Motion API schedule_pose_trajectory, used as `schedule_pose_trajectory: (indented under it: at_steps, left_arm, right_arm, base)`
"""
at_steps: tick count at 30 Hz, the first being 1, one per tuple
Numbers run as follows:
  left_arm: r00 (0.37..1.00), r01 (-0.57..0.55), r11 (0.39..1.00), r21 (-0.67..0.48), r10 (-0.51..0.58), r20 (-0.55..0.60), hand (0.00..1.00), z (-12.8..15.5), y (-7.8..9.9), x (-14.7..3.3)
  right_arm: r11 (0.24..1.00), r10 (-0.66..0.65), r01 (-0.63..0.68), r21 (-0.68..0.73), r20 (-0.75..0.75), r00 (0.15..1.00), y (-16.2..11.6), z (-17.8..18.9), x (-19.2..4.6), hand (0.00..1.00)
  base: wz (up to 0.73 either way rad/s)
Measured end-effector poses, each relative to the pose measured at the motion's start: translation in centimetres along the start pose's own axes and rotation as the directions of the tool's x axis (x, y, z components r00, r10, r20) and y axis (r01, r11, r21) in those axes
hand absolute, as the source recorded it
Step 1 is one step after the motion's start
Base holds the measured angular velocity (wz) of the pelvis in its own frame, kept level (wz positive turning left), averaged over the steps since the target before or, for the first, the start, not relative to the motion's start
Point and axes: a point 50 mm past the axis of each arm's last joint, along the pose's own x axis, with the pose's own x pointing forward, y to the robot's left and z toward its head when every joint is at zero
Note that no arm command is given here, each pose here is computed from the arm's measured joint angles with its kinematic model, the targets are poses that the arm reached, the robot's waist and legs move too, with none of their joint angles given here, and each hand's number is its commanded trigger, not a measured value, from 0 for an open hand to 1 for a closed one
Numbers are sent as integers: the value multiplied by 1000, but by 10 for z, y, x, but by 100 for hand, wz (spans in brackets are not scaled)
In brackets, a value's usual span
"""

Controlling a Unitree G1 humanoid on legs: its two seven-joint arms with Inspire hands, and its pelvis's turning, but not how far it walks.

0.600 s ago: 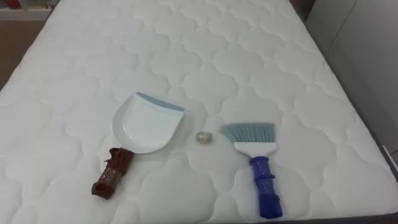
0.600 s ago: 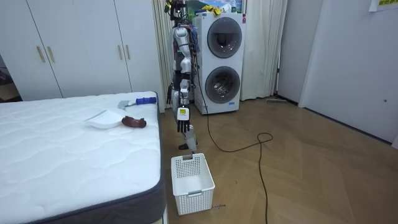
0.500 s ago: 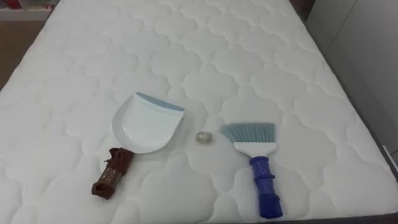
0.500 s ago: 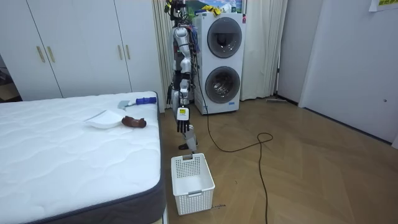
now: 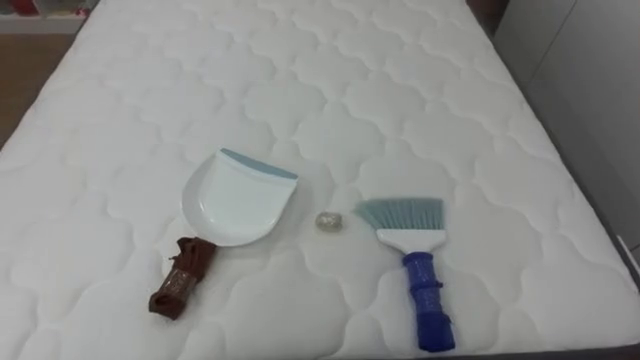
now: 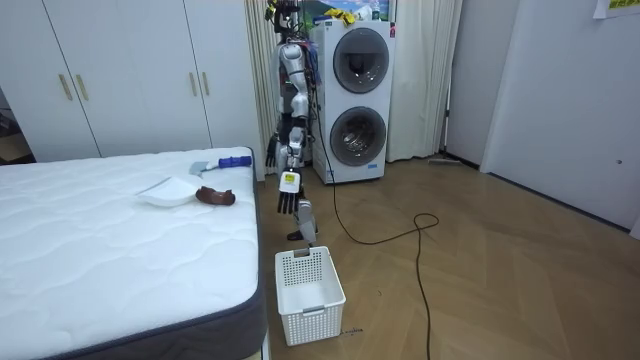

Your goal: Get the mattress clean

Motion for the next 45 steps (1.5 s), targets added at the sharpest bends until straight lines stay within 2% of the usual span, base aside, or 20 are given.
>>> schedule_pose_trajectory:
  at_steps: [5, 10, 17, 19, 25, 32, 45]
  left_arm:
    - [989, -115, 990, -78, 121, 81, 0, 22, 12, 2]
    - [926, -209, 945, -250, 274, 260, 0, 62, 31, -4]
    - [839, -186, 898, -399, 356, 411, 0, 102, 46, -18]
    - [772, -183, 880, -439, 405, 490, 0, 123, 52, -29]
    - [659, -143, 868, -476, 443, 608, 0, 157, 54, -48]
    - [650, -131, 879, -459, 426, 630, 0, 162, 50, -50]
    - [633, -187, 840, -509, 499, 592, 0, 165, 70, -47]
  right_arm:
    - [1000, -21, 21, 18, 11, 1000, 2, 2, 0, 0]
    - [999, -15, 13, 39, 33, 999, 4, 4, 1, 0]
    - [999, -3, 1, 37, 52, 999, 6, 7, 1, 0]
    - [999, -1, -1, 33, 63, 998, 6, 11, 1, 0]
    - [999, 29, -32, 29, 95, 995, 8, 18, 2, 0]
    - [998, 43, -47, 49, 86, 995, 9, 15, 1, 0]
    - [996, 45, -52, 77, 90, 995, 4, 15, 1, 0]
  base:
    - [0]
    - [0]
    - [2]
    - [0]
    - [0]
    - [0]
    - [0]
